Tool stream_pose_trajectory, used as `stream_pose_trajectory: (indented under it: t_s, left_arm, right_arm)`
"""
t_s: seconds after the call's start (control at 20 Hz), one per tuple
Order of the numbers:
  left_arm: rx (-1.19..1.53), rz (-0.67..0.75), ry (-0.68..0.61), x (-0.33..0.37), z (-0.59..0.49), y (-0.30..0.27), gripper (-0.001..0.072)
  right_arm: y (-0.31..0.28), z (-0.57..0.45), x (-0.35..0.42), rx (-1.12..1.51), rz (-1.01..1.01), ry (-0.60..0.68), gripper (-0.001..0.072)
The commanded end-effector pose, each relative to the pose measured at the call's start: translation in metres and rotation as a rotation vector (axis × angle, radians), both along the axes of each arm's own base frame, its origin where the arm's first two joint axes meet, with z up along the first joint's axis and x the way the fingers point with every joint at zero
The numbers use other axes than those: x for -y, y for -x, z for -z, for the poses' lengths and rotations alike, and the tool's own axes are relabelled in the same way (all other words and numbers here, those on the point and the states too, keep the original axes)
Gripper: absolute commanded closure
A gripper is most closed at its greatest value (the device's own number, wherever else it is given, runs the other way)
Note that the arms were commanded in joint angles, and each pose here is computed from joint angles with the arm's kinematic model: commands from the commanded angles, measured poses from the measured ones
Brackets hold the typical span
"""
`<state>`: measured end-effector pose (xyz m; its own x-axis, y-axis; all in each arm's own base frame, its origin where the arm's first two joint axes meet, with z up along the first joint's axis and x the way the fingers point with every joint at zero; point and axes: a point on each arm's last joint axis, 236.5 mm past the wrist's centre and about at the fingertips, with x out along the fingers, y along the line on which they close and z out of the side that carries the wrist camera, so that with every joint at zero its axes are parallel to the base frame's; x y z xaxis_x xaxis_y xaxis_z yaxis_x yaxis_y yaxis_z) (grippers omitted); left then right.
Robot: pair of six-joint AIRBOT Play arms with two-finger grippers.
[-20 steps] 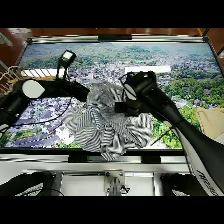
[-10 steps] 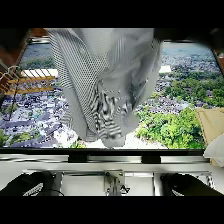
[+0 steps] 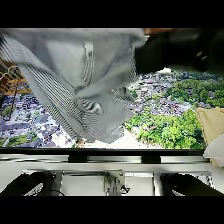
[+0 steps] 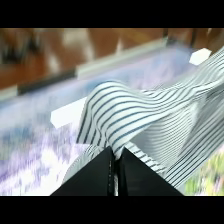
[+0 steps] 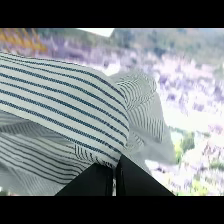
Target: Fold the shirts.
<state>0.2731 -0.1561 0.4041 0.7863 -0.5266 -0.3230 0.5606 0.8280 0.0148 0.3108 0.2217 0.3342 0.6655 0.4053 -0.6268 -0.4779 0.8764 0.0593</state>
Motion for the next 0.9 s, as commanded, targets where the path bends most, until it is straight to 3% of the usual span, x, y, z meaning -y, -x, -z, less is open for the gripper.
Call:
stream_pose_trajectory:
  t_s: [0.0,0.2,0.35,0.5,0.6,0.75,0.8,0.85]
  left_arm:
    - [-0.368,-0.098,-0.152,-0.019,0.122,-0.011,0.0651]
    - [-0.663,-0.119,-0.144,-0.004,0.252,-0.014,0.065]
    - [-0.727,-0.086,-0.03,0.021,0.292,-0.014,0.065]
    - [-0.757,-0.1,-0.031,0.018,0.31,-0.013,0.0646]
    - [-0.762,-0.117,-0.027,0.012,0.31,-0.015,0.0553]
    - [-0.779,-0.159,-0.016,-0.002,0.311,-0.019,0.0284]
    - [-0.788,-0.17,-0.015,-0.007,0.312,-0.019,0.0223]
    - [-0.794,-0.178,-0.011,-0.009,0.312,-0.019,0.0215]
  right_arm:
    - [0.038,0.107,-0.001,-0.395,-0.039,0.192,0.0633]
    - [0.045,0.188,-0.015,-0.622,-0.045,0.287,0.0633]
    - [0.03,0.206,-0.049,-0.647,-0.055,0.201,0.0633]
    - [0.017,0.222,-0.065,-0.647,-0.061,0.178,0.0633]
    - [0.013,0.231,-0.064,-0.653,-0.061,0.203,0.0632]
    - [0.01,0.231,-0.058,-0.638,-0.064,0.231,0.0633]
    - [0.011,0.23,-0.055,-0.641,-0.065,0.237,0.0632]
    - [0.011,0.229,-0.051,-0.642,-0.064,0.247,0.0632]
